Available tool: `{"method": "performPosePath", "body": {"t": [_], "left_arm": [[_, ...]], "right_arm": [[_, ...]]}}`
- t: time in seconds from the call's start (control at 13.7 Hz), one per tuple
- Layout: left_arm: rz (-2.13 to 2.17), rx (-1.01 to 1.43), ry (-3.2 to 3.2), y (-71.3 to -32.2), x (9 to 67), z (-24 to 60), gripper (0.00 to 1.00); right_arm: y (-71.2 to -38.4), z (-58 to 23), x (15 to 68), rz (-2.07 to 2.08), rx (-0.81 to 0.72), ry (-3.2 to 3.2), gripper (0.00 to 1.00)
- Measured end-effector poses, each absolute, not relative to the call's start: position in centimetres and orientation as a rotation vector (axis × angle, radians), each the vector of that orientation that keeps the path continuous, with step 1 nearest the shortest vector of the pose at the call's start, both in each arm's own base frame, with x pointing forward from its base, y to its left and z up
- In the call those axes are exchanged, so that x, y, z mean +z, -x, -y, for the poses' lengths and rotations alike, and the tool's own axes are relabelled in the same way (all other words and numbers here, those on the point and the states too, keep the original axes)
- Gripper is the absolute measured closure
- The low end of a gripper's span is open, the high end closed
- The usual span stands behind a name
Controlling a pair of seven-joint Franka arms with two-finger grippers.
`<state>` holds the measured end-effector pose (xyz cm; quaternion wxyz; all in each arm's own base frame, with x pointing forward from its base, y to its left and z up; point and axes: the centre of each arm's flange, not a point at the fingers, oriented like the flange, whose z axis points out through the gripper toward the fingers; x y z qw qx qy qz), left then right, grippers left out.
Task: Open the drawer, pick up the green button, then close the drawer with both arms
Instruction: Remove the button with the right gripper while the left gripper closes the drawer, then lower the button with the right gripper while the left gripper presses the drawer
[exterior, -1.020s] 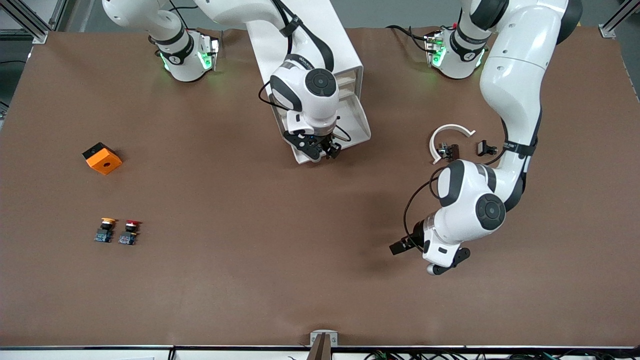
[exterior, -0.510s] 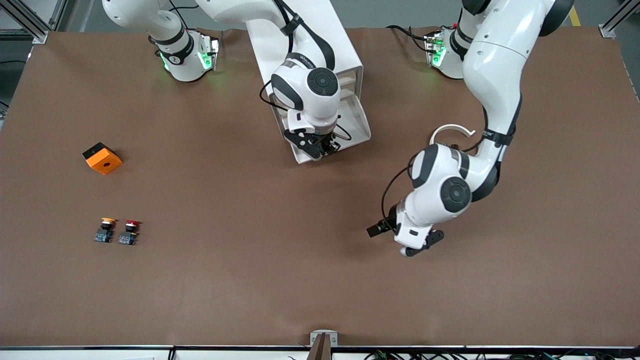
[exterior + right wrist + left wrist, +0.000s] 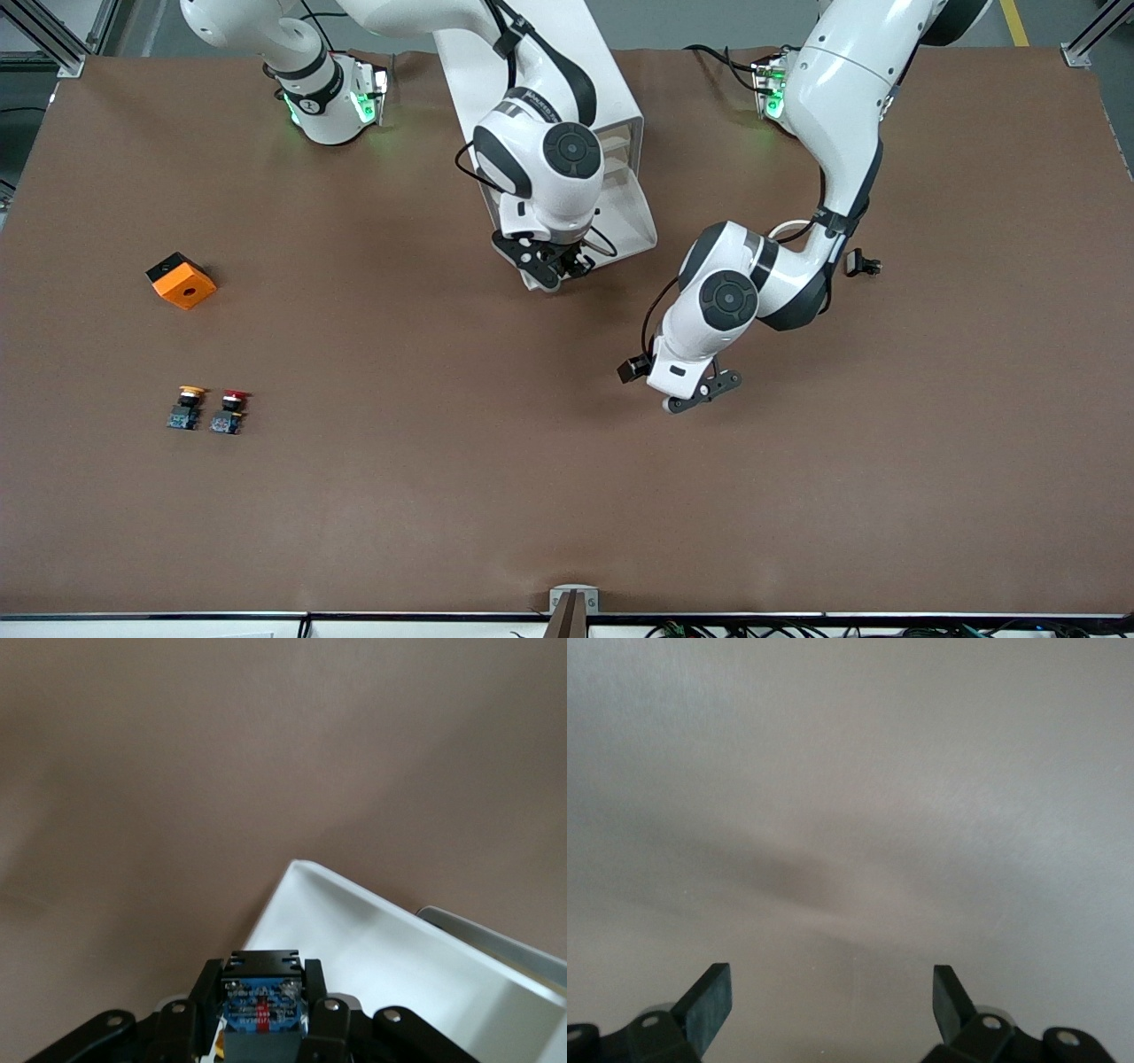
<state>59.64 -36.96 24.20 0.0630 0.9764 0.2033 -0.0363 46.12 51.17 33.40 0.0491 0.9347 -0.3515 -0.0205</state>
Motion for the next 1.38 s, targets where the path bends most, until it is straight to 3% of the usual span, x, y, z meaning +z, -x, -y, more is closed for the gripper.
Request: {"method": "performPosePath", "body": {"t": [0.29, 0.58, 0.87, 1.38], "left_arm": [[-0.572, -0.193, -3.0, -57.4, 22.8, 38.2, 0.0], [-0.509, -0.257, -3.045, -55.3, 24.0, 40.1, 0.0], [-0.393, -0.213, -3.119, -53.6, 23.8, 41.5, 0.0], [-0.305, -0.235, -3.128, -51.1, 23.5, 44.1, 0.0]], "right_arm": [[-52.3, -45.4, 40.4, 1.023, -0.121, -2.916, 0.59], [-59.3, -32.2, 45.1, 0.79, -0.157, -3.002, 0.59], [-65.1, -17.9, 43.1, 0.578, -0.14, -3.086, 0.59], [-68.7, -0.1, 34.8, 0.311, 0.033, -3.149, 0.59]]}}
